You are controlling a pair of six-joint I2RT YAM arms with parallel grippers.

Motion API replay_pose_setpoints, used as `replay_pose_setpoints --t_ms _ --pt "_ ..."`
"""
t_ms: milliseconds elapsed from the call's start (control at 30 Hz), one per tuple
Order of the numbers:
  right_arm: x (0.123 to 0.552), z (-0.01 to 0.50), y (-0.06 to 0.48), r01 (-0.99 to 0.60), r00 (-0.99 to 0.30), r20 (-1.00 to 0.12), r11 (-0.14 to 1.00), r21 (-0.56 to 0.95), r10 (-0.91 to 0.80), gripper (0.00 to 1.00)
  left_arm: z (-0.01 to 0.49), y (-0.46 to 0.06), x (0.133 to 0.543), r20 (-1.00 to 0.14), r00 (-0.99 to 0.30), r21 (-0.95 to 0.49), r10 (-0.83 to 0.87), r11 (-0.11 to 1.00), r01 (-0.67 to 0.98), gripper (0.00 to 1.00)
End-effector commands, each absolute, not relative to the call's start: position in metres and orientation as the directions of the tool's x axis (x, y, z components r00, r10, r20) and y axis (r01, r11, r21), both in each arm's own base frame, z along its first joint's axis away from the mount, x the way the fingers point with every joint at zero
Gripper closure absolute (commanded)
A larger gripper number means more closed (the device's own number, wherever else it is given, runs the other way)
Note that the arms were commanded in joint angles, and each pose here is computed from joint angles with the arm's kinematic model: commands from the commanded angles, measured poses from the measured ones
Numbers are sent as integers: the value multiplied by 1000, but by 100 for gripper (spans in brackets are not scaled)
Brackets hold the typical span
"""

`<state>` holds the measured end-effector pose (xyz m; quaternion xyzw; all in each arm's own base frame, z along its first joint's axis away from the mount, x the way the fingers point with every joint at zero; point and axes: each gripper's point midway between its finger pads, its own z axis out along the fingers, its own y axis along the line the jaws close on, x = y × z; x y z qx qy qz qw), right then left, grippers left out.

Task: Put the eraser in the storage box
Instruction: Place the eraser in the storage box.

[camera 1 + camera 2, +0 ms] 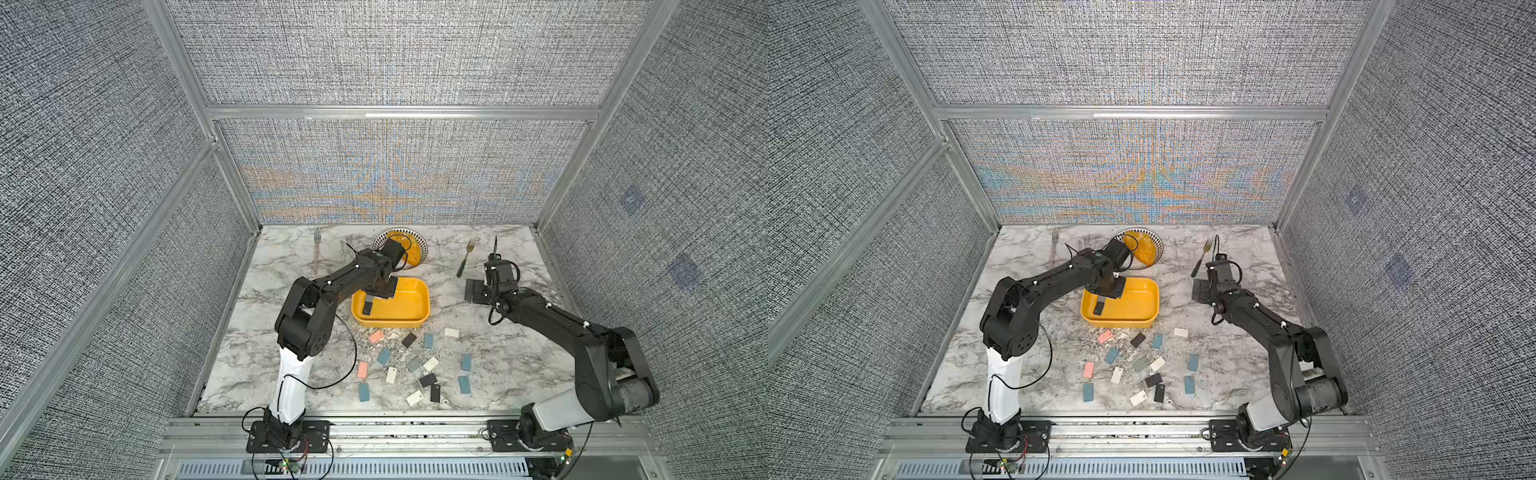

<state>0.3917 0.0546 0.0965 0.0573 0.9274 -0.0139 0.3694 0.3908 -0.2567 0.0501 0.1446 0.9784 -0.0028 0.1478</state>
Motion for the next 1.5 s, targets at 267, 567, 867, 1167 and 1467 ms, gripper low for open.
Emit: replay_pose_setpoints --t_ms 267,567,867,1167,1467 --pt "392 97 53 121 -720 -688 993 10 95 2 35 -263 402 -298 -919 31 259 965 261 71" --pt "393 95 53 119 -724 -683 993 9 93 2 24 -262 405 -283 -926 37 252 967 252 71" --pt "393 93 53 119 -727 -680 993 8 93 2 19 -263 405 -274 -928 34 251 967 252 65" --pt "392 95 54 117 -726 -682 993 13 94 2 47 -272 405 -302 -915 -17 266 958 285 56" --pt "392 96 56 112 -725 -681 993 22 97 2 141 -251 364 -409 -851 -25 330 928 372 54"
